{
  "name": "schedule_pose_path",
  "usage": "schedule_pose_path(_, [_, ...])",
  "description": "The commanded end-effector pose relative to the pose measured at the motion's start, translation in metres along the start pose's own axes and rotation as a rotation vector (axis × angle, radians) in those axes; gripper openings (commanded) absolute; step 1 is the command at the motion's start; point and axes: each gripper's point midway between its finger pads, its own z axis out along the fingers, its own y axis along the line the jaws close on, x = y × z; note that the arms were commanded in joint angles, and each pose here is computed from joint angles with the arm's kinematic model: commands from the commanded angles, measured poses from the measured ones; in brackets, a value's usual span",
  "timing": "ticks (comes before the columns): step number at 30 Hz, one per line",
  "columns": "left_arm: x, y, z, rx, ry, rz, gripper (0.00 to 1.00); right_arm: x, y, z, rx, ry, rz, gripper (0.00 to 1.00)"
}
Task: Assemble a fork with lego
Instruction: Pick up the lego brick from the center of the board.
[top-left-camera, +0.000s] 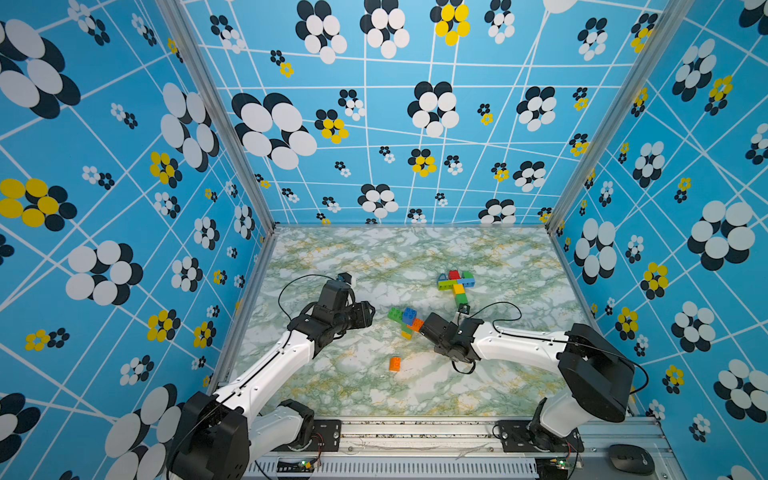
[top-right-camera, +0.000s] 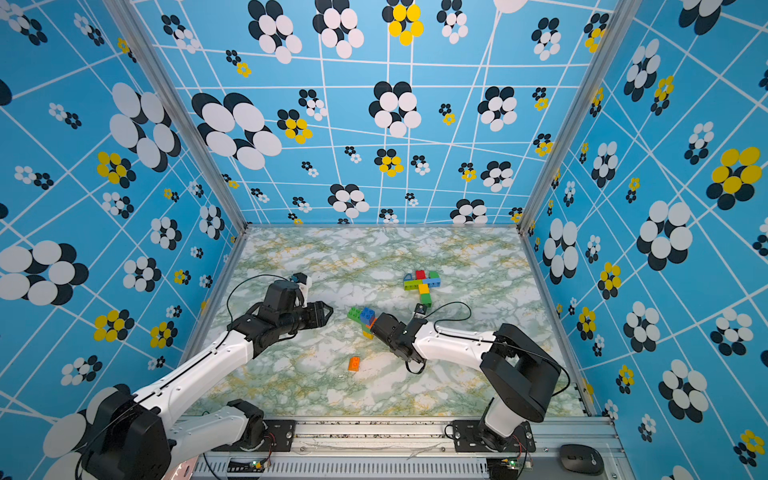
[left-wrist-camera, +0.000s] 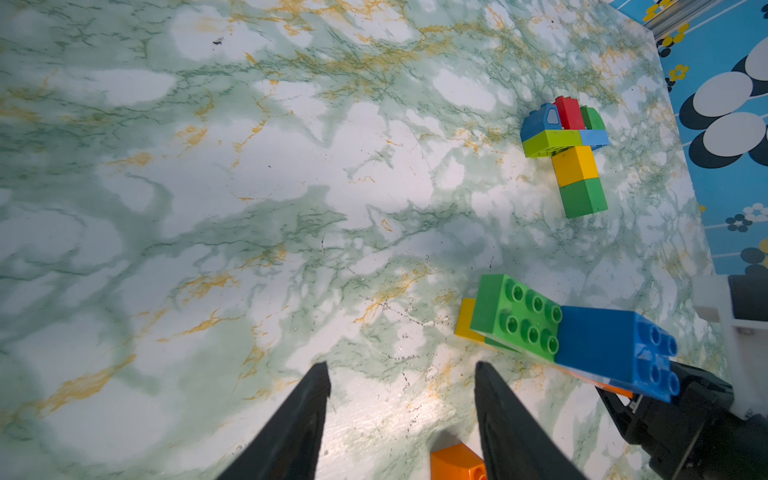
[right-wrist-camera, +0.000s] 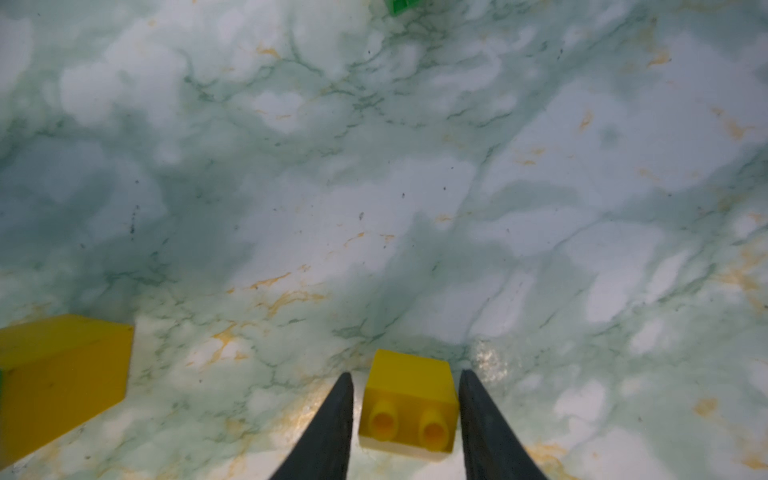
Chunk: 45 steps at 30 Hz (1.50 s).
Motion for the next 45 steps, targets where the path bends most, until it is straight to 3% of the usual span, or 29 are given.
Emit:
schedule_pose_path(1, [0.003, 0.003, 0.003, -0.013, 0.011, 0.018, 0.59, -0.005, 0.001, -0.002, 0.017, -0.018, -0.011, 0.4])
schedule_pose_path(15, [0.001, 0.002, 0.0, -0.015, 0.005, 0.016, 0.59, -0.006, -0.003, -0.001, 0.026, -0.031, -0.069, 0.35])
schedule_pose_path(23, [-0.011, -0.017, -0.013, 0.063, -0.032, 0.042, 0.59, 0.0, 0.022, 0.005, -0.178, -0.047, -0.505, 0.22])
schedule_pose_path(30, [-0.016, -0.05, -0.019, 0.223, -0.015, 0.058, 0.59, 0.005, 0.01, 0.01, -0.172, -0.007, -0.594, 0.15])
schedule_pose_path(34, [-0.019, -0.067, -0.021, 0.309, 0.01, 0.06, 0.59, -0.023, 0.013, -0.024, -0.21, -0.118, -0.563, 0.13])
schedule_pose_path(37, [-0.021, -0.081, -0.022, 0.365, 0.035, 0.075, 0.59, -0.057, 0.008, -0.06, -0.233, -0.271, -0.5, 0.02])
schedule_pose_path(40, [-0.021, -0.095, -0.02, 0.403, 0.067, 0.111, 0.58, -0.086, 0.003, -0.093, -0.276, -0.431, -0.449, 0.0])
schedule_pose_path(44, [-0.016, -0.106, -0.01, 0.429, 0.123, 0.132, 0.54, -0.089, 0.016, -0.112, -0.363, -0.528, -0.63, 0.0])
schedule_pose_path(45, [-0.014, -0.109, -0.007, 0.44, 0.136, 0.134, 0.54, -0.091, 0.016, -0.118, -0.376, -0.536, -0.62, 0.0])
